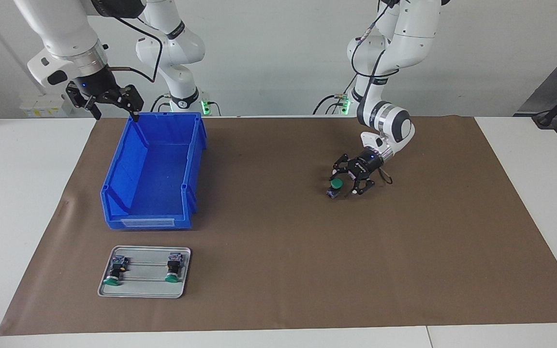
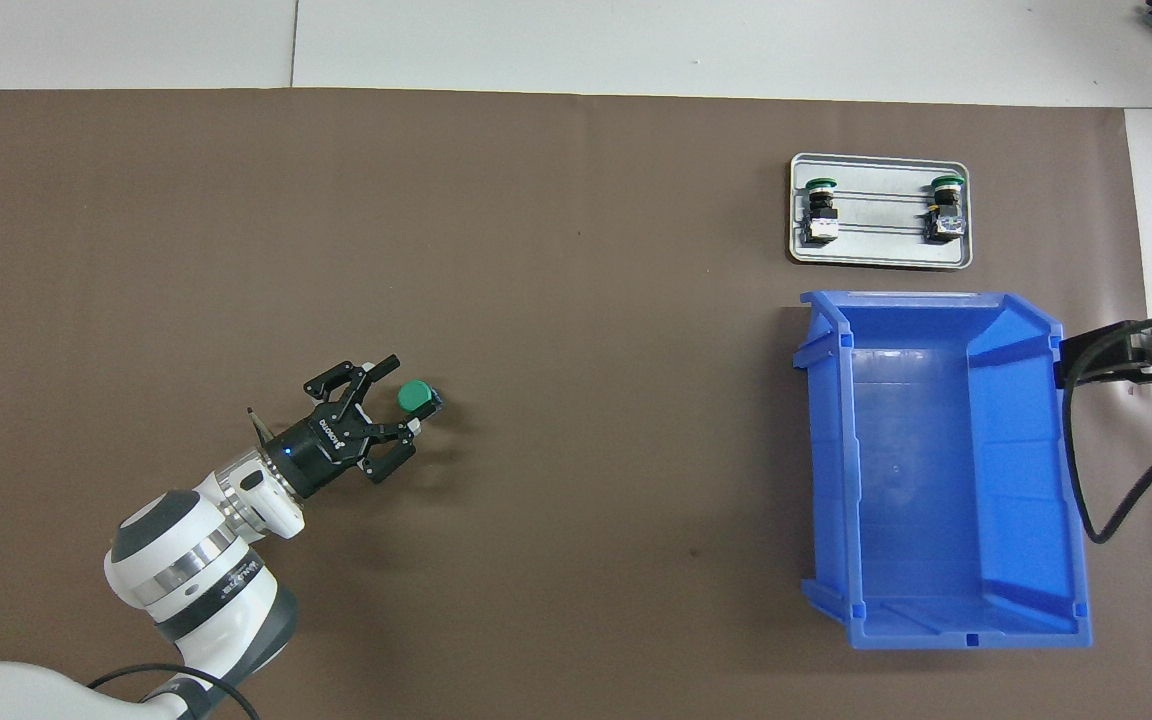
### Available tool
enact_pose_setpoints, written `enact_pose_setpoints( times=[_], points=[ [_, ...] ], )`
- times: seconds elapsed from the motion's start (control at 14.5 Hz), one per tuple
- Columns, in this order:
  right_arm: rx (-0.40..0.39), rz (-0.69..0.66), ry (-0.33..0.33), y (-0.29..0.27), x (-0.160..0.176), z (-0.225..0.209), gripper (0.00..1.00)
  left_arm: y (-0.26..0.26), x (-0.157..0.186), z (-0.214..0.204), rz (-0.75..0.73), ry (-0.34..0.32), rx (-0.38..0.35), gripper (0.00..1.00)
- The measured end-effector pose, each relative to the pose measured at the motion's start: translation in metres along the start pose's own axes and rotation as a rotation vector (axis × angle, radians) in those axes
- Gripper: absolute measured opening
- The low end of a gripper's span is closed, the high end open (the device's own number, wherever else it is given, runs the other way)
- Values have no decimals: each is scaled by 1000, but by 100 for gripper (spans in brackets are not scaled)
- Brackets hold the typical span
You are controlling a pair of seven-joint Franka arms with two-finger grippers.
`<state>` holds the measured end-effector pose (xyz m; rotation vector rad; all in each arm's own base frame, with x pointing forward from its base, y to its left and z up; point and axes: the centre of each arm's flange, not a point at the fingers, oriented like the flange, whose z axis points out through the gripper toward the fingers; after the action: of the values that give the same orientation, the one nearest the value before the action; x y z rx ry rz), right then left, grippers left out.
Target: Place and press button with both arms
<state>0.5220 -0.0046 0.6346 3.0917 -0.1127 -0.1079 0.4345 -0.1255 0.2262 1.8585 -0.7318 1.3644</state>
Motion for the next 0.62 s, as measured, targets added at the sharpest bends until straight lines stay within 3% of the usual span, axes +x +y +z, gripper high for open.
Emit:
enact_pose_setpoints(
  times=[0.41,0.62],
  points=[
    [15,58,53,-1,6,-5,100,27,35,1,13,-140,50,77],
    [30,62,60,-2,7,-6,100,24,40,-5,23,-197,27,76]
  ],
)
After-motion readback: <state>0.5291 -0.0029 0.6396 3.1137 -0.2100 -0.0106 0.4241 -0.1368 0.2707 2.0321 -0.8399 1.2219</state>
